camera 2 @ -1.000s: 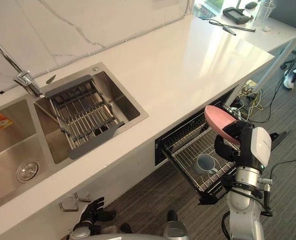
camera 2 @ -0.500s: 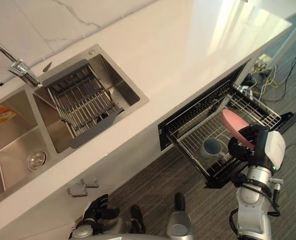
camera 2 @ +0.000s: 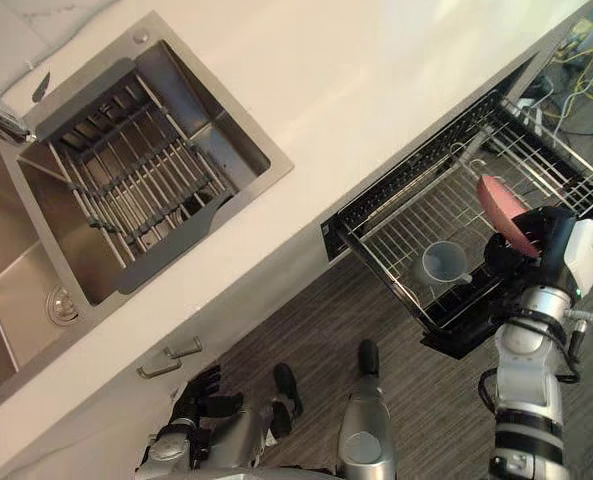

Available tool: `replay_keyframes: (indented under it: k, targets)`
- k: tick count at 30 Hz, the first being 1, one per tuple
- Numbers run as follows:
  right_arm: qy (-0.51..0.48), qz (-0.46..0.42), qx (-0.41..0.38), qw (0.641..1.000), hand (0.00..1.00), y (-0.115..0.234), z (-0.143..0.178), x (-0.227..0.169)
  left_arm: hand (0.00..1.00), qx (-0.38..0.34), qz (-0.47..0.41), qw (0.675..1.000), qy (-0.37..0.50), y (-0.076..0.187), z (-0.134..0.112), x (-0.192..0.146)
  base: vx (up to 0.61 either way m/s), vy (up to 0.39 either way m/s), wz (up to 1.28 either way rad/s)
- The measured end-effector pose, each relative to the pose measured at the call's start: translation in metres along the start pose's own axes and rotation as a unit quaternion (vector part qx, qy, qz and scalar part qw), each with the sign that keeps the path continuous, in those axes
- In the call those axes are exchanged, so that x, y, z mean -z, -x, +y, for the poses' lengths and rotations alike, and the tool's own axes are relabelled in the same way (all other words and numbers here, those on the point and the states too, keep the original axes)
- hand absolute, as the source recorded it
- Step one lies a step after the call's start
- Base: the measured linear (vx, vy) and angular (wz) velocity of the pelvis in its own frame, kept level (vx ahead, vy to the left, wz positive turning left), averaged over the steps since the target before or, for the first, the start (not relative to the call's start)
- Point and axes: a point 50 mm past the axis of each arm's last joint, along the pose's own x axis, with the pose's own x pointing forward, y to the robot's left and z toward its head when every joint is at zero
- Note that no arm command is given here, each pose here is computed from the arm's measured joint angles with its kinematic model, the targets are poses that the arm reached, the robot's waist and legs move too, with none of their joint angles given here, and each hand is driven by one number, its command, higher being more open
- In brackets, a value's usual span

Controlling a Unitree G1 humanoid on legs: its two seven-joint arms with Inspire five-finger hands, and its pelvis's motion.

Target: Walk over to the sink, pick up the cup, carry it to the dishwasher, place the cup inside the dishwasher, then close the dishwasher door

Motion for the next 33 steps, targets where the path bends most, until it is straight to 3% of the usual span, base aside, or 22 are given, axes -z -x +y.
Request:
replay_keyframes:
  k: [7, 8, 19, 33]
  targets:
    - [0.004, 0.016, -0.038, 0.999, 0.3, -0.006, 0.015, 0.004, 0.9, 0.001, -0.003, 1.0, 0.007, 0.0, -0.001, -0.001, -0.04, -0.002, 0.03]
    - [0.003, 0.015, -0.039, 0.999, 0.9, -0.006, 0.016, 0.004, 0.9, 0.001, -0.004, 1.0, 0.007, 0.0, -0.001, -0.001, -0.06, -0.001, 0.07]
    - [0.007, -0.001, -0.044, 0.999, 0.9, -0.011, 0.018, -0.005, 0.9, 0.006, -0.011, 1.0, 0.001, 0.0, -0.003, -0.003, -0.03, 0.003, 0.06]
    - [-0.052, -0.092, -0.01, 0.994, 0.9, 0.0, 0.007, -0.05, 0.9, 0.005, -0.009, 1.0, 0.0, -0.001, -0.003, -0.005, 0.0, 0.0, 0.0]
